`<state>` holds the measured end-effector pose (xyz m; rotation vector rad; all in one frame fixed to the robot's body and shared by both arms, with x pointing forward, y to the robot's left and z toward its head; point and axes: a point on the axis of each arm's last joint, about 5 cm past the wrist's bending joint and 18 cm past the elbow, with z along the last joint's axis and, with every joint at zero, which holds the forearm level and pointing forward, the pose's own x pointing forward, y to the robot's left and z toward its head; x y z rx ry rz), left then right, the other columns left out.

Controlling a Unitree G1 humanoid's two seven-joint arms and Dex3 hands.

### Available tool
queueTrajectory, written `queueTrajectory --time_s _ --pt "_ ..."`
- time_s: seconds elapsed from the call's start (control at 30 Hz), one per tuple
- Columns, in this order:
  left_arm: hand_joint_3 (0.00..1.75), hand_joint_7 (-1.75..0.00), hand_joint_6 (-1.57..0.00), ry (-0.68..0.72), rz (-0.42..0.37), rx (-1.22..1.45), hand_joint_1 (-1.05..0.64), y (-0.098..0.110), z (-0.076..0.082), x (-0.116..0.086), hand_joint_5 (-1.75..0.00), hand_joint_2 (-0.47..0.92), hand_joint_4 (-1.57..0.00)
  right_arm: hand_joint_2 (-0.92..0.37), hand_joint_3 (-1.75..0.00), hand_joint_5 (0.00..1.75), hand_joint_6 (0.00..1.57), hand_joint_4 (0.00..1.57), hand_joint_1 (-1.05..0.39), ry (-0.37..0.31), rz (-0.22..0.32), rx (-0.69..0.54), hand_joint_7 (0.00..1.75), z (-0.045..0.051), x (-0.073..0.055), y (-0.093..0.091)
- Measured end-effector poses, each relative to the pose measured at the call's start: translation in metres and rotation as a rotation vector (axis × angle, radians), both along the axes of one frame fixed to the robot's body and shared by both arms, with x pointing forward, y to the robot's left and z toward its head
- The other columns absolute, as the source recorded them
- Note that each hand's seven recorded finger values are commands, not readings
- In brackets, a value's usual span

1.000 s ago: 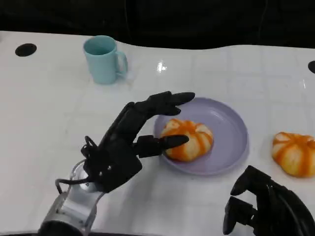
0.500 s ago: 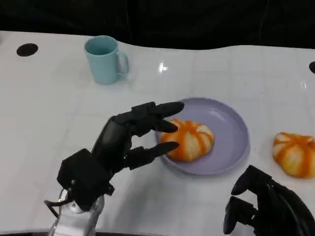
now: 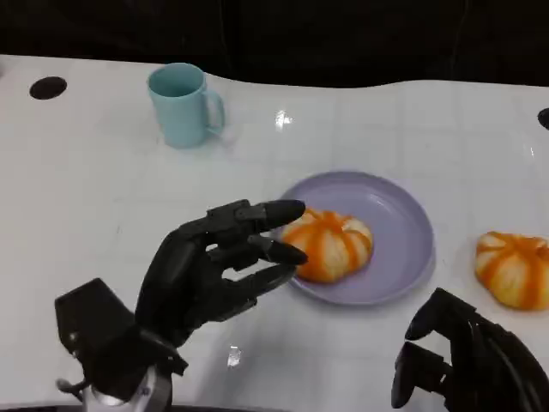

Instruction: Grasp the bread from the table and place it into the plate.

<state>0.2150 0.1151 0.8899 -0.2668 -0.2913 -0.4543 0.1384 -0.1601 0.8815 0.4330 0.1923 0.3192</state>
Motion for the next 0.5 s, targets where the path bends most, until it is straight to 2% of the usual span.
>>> queueTrajectory --time_s 0.23,0.5 --pt "0.08 -0.23 -0.88 0.062 0.007 -0.099 -0.36 0.004 -0.001 -0.012 -0.96 0.92 -0.75 -0.92 -0.53 1.75 0.44 0.74 -0.51 0.007 0.002 -0.001 1.75 -0.0002 0.000 0.000" --pt "0.18 -0.22 -0.91 0.123 0.033 -0.121 -0.40 0.011 -0.008 -0.028 -1.06 0.92 -0.71 -0.92 -0.52 1.75 0.46 0.75 -0.53 0.012 -0.001 -0.004 1.75 0.0008 0.000 0.000"
